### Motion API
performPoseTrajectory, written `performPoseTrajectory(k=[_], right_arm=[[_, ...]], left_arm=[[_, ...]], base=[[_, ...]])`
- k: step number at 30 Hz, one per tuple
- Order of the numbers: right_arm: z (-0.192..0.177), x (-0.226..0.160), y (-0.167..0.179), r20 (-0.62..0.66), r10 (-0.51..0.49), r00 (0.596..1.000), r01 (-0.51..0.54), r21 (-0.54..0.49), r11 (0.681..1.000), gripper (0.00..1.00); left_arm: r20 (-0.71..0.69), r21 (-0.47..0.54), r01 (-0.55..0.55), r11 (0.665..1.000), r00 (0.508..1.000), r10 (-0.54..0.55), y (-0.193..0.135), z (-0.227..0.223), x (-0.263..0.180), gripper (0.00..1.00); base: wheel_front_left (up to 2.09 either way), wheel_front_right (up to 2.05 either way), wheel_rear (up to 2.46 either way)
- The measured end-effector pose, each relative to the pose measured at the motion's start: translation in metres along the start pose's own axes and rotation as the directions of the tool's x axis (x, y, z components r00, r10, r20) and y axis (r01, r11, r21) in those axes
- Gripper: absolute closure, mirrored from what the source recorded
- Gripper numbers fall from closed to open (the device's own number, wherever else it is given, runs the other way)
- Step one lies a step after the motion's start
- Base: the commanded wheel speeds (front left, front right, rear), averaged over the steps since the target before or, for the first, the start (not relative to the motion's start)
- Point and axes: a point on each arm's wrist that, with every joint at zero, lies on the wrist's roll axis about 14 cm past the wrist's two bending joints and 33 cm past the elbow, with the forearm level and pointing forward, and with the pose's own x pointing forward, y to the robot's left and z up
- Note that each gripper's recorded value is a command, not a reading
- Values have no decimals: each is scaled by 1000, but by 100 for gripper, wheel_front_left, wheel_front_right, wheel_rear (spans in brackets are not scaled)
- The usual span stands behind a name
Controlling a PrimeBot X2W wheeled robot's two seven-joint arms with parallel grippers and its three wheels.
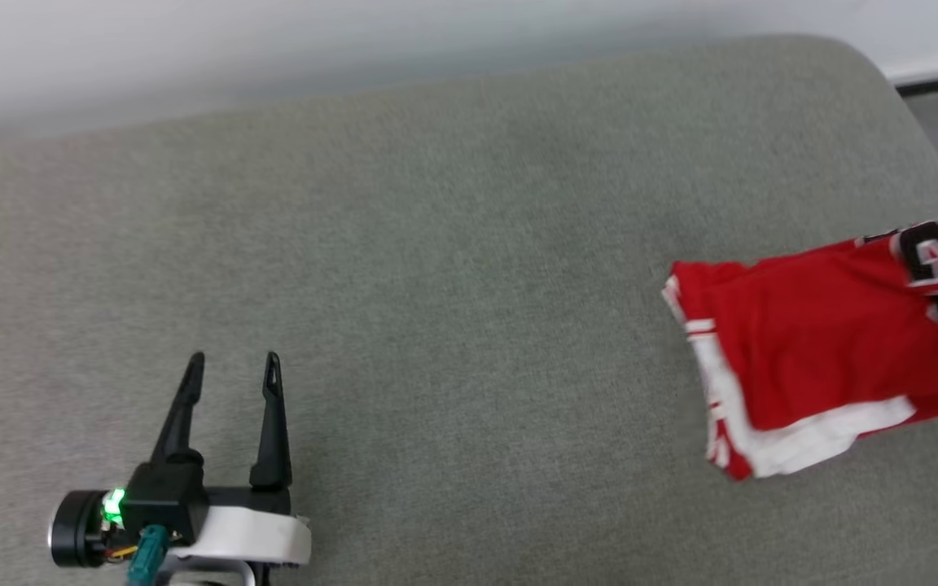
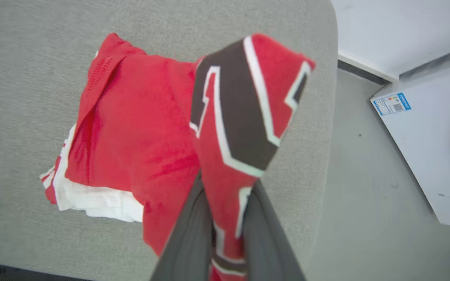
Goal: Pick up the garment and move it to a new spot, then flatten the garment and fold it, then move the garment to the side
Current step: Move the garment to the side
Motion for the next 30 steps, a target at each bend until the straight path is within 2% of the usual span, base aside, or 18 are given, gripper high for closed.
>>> performPoseTrajectory(k=[5,11,14,18,19,20,25,27,30], right_arm=[[-16,9,-56,-63,-160,985,163,38,986,100],[-24,25,-106,-120,-306,944,316,76,946,100],[-35,37,-117,-164,-337,927,358,114,927,100],[-53,58,-109,-224,-329,917,360,114,926,100],[-56,61,-108,-234,-331,914,363,110,925,92],[-59,62,-109,-243,-340,908,372,99,923,0],[-48,50,-122,-183,-408,894,423,49,905,0],[-31,43,-125,-110,-433,894,438,22,899,0],[8,30,-128,67,-460,885,462,-14,887,0]], left_arm=[[-19,6,36,999,999,-36,-2,-16,20,0],[-39,8,46,999,998,-46,4,-37,40,0],[-54,5,46,999,998,-46,6,-48,46,0],[-74,7,28,1000,997,-27,14,-57,47,0],[-76,9,23,1000,997,-22,15,-58,46,0],[-76,10,19,1000,997,-19,16,-57,45,0],[-55,12,-5,1000,998,6,20,-43,39,0],[-45,15,-15,1000,999,16,20,-35,33,0],[-28,21,-30,999,999,30,22,-22,23,0]], base=[[0,0,0],[0,0,0],[0,0,0],[0,0,0],[0,0,0],[0,0,0],[0,0,0],[0,0,0],[0,0,0]])
